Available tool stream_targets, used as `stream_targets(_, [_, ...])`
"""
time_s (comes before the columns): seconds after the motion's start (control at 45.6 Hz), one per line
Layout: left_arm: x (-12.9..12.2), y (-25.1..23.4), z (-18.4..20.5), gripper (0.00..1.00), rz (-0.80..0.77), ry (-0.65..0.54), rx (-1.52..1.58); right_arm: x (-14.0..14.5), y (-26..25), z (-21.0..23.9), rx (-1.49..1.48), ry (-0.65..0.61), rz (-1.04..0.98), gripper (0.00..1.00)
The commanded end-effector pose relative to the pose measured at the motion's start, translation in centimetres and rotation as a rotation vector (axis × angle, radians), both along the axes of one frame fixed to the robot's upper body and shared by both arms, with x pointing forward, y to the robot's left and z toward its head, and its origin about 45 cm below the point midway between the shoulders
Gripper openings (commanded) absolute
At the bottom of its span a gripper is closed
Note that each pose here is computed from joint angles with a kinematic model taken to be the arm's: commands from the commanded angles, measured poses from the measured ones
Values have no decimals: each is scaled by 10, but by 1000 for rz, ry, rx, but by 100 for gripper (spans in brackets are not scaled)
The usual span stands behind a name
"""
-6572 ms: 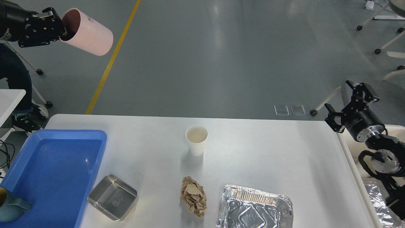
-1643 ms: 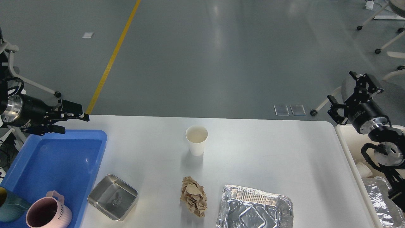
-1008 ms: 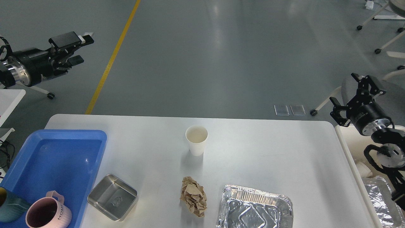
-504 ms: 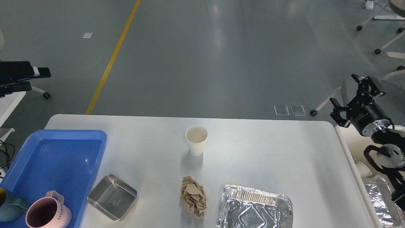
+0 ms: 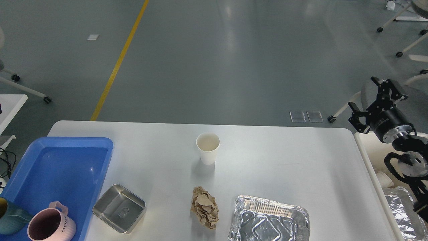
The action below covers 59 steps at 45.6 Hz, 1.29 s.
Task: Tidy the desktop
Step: 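Raise the left gripper away from the blue bin, then reach the left gripper to the small metal tray and grasp its rim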
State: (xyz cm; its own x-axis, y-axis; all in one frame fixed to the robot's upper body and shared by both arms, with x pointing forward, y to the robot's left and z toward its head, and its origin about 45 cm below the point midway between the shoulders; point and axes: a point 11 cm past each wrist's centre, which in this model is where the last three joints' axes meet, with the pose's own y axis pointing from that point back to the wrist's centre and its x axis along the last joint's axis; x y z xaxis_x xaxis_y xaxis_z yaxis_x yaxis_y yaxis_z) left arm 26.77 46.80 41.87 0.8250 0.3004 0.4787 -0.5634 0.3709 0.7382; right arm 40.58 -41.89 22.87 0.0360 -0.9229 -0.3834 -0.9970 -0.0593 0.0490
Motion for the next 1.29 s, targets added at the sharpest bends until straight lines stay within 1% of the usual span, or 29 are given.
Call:
stream_targets(0.0, [3, -3, -7, 97, -18, 13, 11, -1, -1, 0, -2, 1, -1, 100])
stream_targets(0.153, [12, -14, -33, 97, -59, 51, 23, -1, -1, -1, -2, 1, 1, 100])
stream_targets(0.285, [21, -25, -78, 97, -85, 90, 68, -2, 0, -2, 1, 3, 5, 100])
stream_targets(0.526, [31, -66, -168, 97, -143, 224, 149, -2, -1, -1, -1, 2, 3, 100])
stream_targets(0.701, [54, -102, -218, 97, -161, 262, 182, -5, -7, -2, -13, 7, 1, 100])
stream_targets(0.898, [56, -127, -250, 97, -177, 292, 170, -6, -8, -2, -13, 7, 0, 100])
stream_targets(1.03, [55, -137, -270, 97, -145, 269, 184, -6, -8, -2, -12, 6, 4, 100])
stream_targets(1.139, [55, -137, -273, 97, -128, 255, 180, -6, -8, -2, -12, 7, 5, 100])
stream_targets(1.271, [52, -132, -274, 97, -131, 276, 190, -6, -9, -2, -14, 6, 4, 100])
